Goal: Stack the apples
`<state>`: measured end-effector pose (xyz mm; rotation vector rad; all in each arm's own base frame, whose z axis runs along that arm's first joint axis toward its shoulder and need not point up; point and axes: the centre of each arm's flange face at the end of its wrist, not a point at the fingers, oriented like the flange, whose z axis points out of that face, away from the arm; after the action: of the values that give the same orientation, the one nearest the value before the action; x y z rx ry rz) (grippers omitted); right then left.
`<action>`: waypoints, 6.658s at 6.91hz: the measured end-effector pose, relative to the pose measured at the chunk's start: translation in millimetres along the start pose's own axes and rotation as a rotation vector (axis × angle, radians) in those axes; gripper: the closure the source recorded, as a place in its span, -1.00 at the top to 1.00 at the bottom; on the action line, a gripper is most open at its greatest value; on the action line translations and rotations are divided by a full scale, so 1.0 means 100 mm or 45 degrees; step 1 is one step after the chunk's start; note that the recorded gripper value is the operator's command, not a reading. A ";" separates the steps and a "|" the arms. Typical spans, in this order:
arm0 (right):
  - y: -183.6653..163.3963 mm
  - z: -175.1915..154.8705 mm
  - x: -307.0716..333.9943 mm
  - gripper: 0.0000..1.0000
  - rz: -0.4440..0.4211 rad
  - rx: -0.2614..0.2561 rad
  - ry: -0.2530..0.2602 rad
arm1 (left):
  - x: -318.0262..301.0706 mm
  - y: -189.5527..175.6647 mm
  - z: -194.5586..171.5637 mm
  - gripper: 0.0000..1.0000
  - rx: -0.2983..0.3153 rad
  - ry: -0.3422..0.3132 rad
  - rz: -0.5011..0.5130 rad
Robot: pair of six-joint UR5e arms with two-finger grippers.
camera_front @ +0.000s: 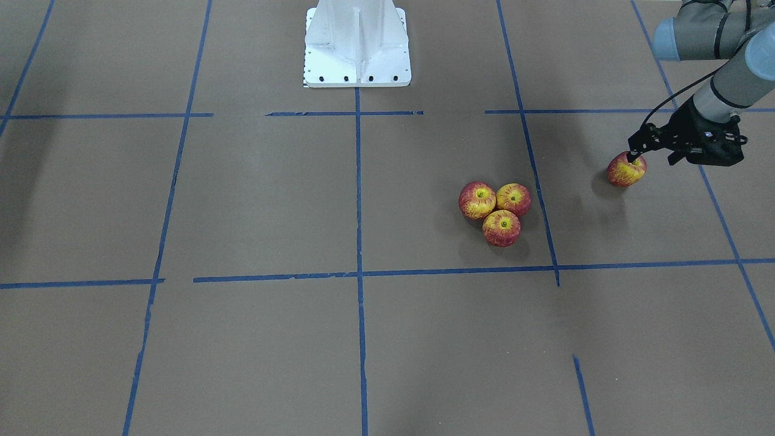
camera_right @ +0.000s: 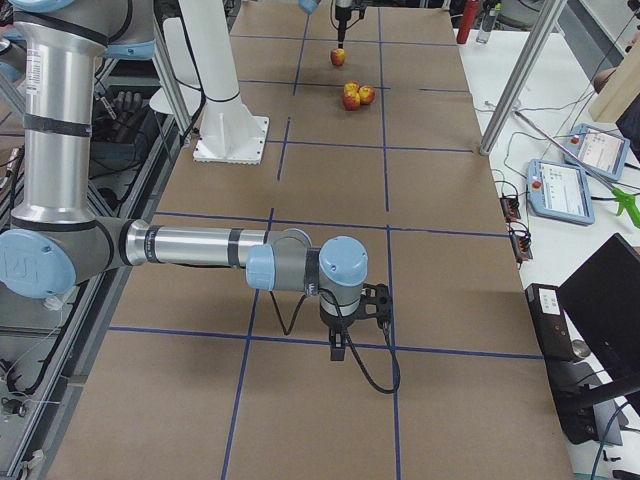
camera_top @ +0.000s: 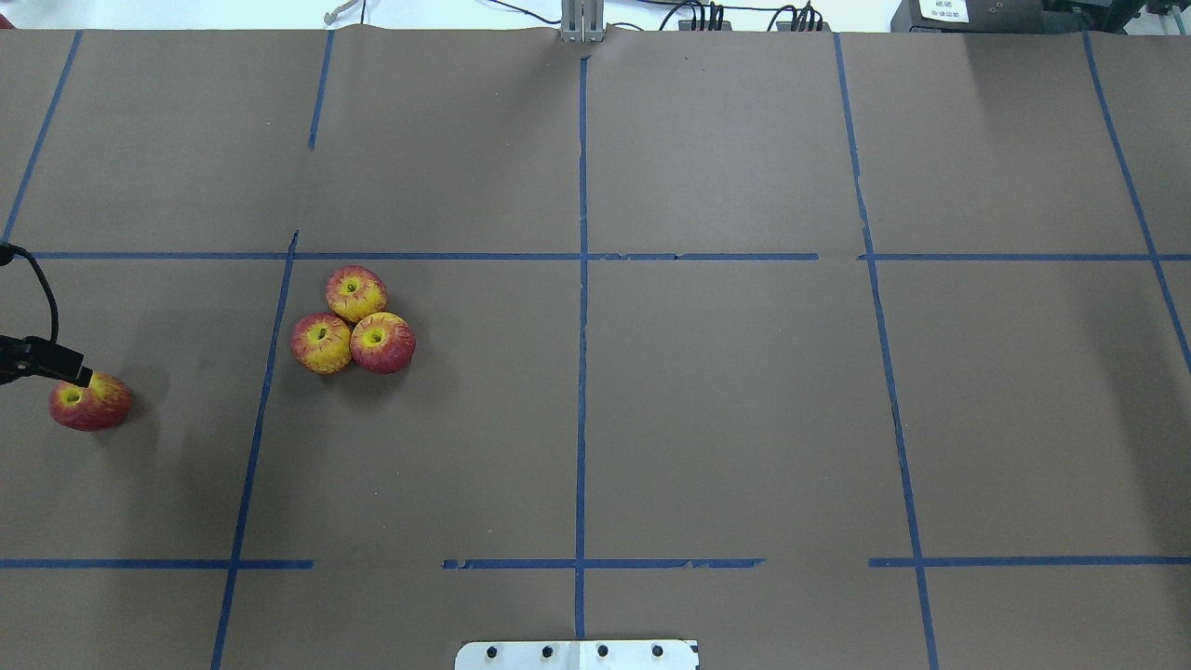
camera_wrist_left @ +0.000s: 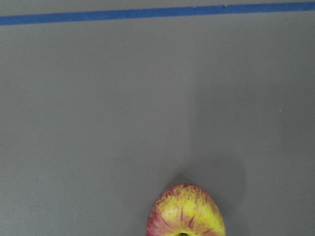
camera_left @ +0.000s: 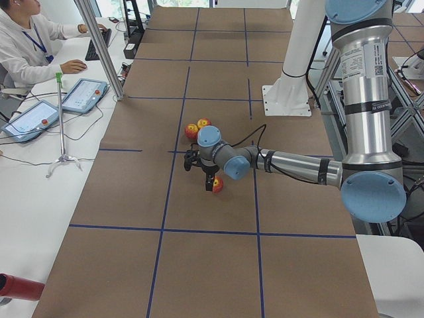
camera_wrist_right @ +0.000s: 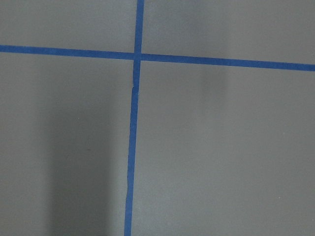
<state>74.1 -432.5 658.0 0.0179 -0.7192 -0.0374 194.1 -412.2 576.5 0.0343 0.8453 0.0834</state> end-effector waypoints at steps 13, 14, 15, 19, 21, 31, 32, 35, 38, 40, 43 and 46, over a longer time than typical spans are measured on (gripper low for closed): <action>0.00 0.00 0.00 1.00 0.000 0.000 0.000 | 1.34 -0.36 -0.31 -1.00 0.004 0.138 0.047; 0.00 0.00 0.00 1.00 0.000 0.000 0.000 | 1.77 -0.58 -0.48 -1.00 -0.006 0.151 -0.029; 0.00 0.00 0.00 1.00 0.000 0.000 0.000 | 2.18 -0.74 -0.53 -1.00 -0.029 0.155 -0.091; 0.00 0.00 0.00 1.00 0.001 0.000 0.000 | 3.11 -1.09 -0.10 -1.00 -0.074 0.100 -0.149; 0.00 0.00 0.00 1.00 0.001 0.000 0.000 | 3.13 -1.12 -0.06 -1.00 -0.043 0.065 -0.150; 0.00 0.00 0.00 1.00 0.000 0.000 0.000 | 3.10 -1.15 0.03 1.00 0.006 0.015 -0.142; 0.00 0.00 0.00 1.00 0.000 0.000 0.000 | 3.10 -1.15 0.03 1.00 0.006 0.015 -0.142; 0.00 0.00 0.00 1.00 0.001 0.000 0.000 | 3.11 -1.13 -0.31 1.00 0.062 0.057 -0.132; 0.00 0.00 0.00 1.00 0.000 0.000 0.000 | 2.59 -1.18 -1.33 1.00 0.205 0.032 -0.079; 0.00 0.00 0.00 1.00 0.000 0.000 0.000 | 1.62 -1.03 -1.59 1.00 0.219 -0.075 0.072; 0.00 0.00 0.00 1.00 0.000 0.000 0.000 | -0.33 -0.86 -1.84 1.00 0.145 -0.191 0.319; 0.00 0.00 0.00 1.00 0.000 0.000 0.000 | -1.73 -0.63 -1.87 1.00 0.011 -0.192 0.315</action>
<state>74.1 -432.5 658.0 0.0178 -0.7192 -0.0374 -56.8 -490.4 577.7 0.1515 0.6880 0.3059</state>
